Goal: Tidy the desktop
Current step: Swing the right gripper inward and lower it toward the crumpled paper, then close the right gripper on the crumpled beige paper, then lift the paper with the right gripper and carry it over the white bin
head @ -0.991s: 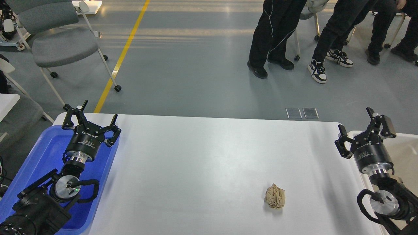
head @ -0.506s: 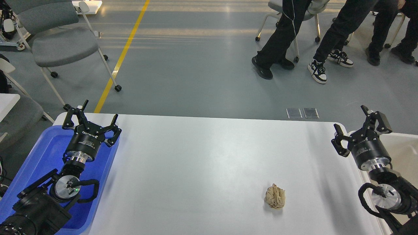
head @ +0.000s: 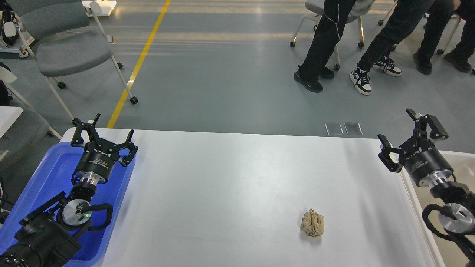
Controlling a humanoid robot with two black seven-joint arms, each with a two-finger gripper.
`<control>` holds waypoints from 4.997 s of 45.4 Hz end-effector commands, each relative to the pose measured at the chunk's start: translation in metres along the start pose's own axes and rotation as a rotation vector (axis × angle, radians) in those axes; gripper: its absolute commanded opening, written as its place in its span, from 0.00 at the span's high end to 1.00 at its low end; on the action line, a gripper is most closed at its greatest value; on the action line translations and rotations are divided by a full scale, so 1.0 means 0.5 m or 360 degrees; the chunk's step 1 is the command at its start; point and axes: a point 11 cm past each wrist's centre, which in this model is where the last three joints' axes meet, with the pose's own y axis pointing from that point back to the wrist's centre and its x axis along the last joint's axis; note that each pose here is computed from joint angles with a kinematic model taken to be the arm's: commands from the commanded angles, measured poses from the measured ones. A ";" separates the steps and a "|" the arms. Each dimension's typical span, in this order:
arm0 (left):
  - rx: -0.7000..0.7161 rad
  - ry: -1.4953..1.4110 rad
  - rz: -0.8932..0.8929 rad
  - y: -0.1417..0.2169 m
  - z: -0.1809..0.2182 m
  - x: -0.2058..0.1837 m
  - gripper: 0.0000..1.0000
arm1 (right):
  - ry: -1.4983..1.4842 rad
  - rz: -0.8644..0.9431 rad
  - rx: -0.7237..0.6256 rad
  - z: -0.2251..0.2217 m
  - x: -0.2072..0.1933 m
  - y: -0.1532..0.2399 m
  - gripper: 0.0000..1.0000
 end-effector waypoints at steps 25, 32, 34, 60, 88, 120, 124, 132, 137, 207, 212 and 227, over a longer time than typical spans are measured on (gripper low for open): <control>0.0001 0.0000 -0.0004 0.000 0.000 -0.001 0.00 | 0.1616 -0.0753 -0.0326 -0.001 -0.153 0.025 0.00; 0.0001 0.0000 -0.0004 0.000 0.000 -0.001 0.00 | 0.1791 -0.0894 -0.0371 0.041 -0.171 0.044 0.00; 0.0001 -0.0001 -0.0002 0.000 0.000 -0.001 0.00 | 0.1886 -0.0932 -0.0362 0.047 -0.173 0.047 0.00; 0.0001 -0.0001 -0.0002 0.000 0.000 -0.001 0.00 | 0.2438 -0.1347 -0.0017 0.157 -0.258 0.061 0.00; 0.0001 0.0000 -0.0004 0.000 0.000 -0.001 0.00 | 0.2700 -0.1523 -0.0310 0.300 -0.211 0.057 0.01; 0.0001 0.0000 -0.0004 0.000 0.000 -0.001 0.00 | 0.2681 -0.1544 -0.0368 0.369 -0.211 0.068 0.00; 0.0001 0.0000 -0.0004 0.000 0.000 -0.001 0.00 | 0.2680 -0.1550 -0.0379 0.376 -0.208 0.074 0.00; 0.0001 0.0000 -0.0004 0.000 0.000 -0.001 0.00 | 0.2677 -0.1548 -0.0375 0.385 -0.213 0.071 0.00; 0.0001 0.0000 -0.0004 0.000 0.000 -0.001 0.00 | 0.2685 -0.1537 -0.0380 0.385 -0.209 0.069 0.00; 0.0003 -0.0002 -0.0005 0.000 0.000 -0.001 0.00 | 0.2758 -0.1510 -0.0187 0.298 -0.212 0.035 1.00; 0.0003 -0.0002 -0.0005 0.000 0.000 -0.001 0.00 | 0.2737 -0.1446 -0.0193 0.230 -0.208 0.014 1.00; 0.0003 -0.0002 -0.0005 0.000 0.000 -0.001 0.00 | 0.2718 -0.1382 -0.0222 0.053 -0.202 0.013 1.00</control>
